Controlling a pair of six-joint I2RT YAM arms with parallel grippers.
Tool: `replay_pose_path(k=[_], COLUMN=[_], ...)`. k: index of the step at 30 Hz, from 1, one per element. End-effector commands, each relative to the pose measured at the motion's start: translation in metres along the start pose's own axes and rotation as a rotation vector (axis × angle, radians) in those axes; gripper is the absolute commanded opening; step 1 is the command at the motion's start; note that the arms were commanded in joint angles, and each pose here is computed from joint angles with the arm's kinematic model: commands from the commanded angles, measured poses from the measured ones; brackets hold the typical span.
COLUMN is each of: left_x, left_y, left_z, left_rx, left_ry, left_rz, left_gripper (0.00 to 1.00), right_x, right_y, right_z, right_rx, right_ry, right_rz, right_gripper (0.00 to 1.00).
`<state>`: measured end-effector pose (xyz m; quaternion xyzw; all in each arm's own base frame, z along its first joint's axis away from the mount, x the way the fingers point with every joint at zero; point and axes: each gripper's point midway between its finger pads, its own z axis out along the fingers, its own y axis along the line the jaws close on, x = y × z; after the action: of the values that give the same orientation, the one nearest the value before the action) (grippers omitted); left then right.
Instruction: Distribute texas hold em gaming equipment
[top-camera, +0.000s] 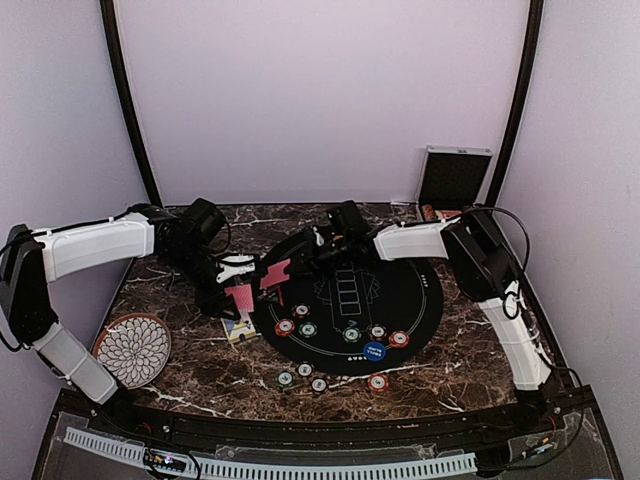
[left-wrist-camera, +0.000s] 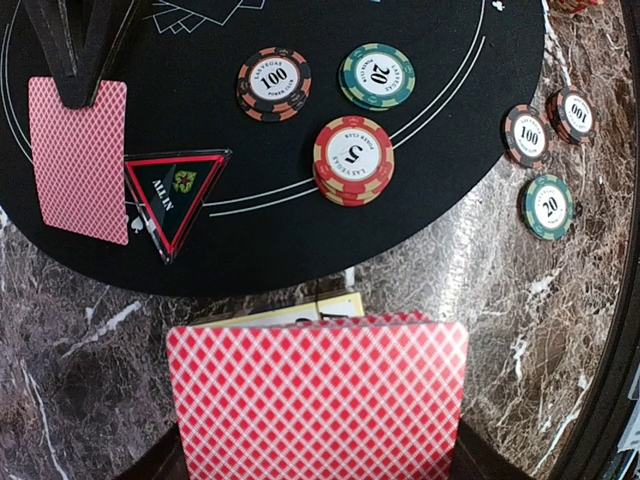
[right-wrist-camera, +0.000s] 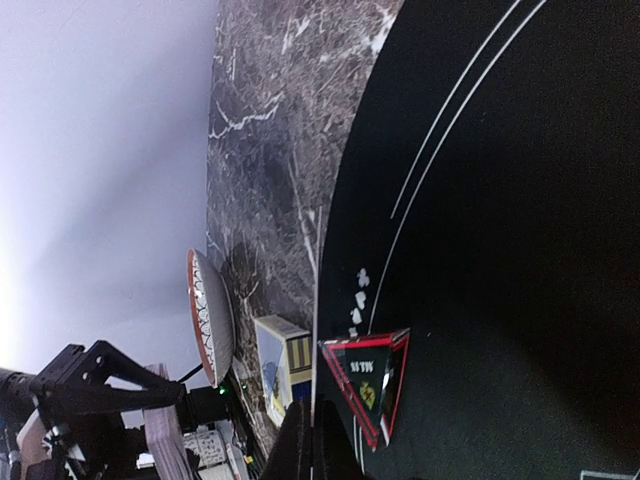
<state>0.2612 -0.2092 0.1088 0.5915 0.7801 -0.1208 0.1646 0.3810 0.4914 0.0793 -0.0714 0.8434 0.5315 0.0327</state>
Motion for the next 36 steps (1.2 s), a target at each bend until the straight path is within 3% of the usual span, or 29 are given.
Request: replay_pose_path(k=[1,13,18,24,36], left_x=[-0.001,-0.001,-0.003,-0.003,-0.013], left_y=[-0.007,-0.009,-0.01,-0.01,-0.001], left_z=[-0.013,-0.015,-0.015,-0.014,-0.014], left_rx=[0.009,0.013,0.019,0.023,0.011], left_ry=[-0.025,-0.027,-0.032,-0.031,-0.051], left_rz=[-0.01,-0.007,-0.005,-0.003,0.001], left_gripper=[0.0,0.0,0.0,0.0,0.0], right_x=[-0.02,-0.034,-0.032,-0.03,-0.032], right_y=[-0.001,-0.028,-0.038,-0.037,0.013], right_z=[0.008,0.032,0.027,0.013,-0.03], right_rx=[0.008,0.073,0.137,0.196,0.21], right_ry=[-0.037,-0.04,-0.038,-0.052,-0.128], right_rz=[-0.018,-0.014,-0.034,-0.081,-0.181], right_gripper=[0.0,0.0,0.15,0.44,0.64])
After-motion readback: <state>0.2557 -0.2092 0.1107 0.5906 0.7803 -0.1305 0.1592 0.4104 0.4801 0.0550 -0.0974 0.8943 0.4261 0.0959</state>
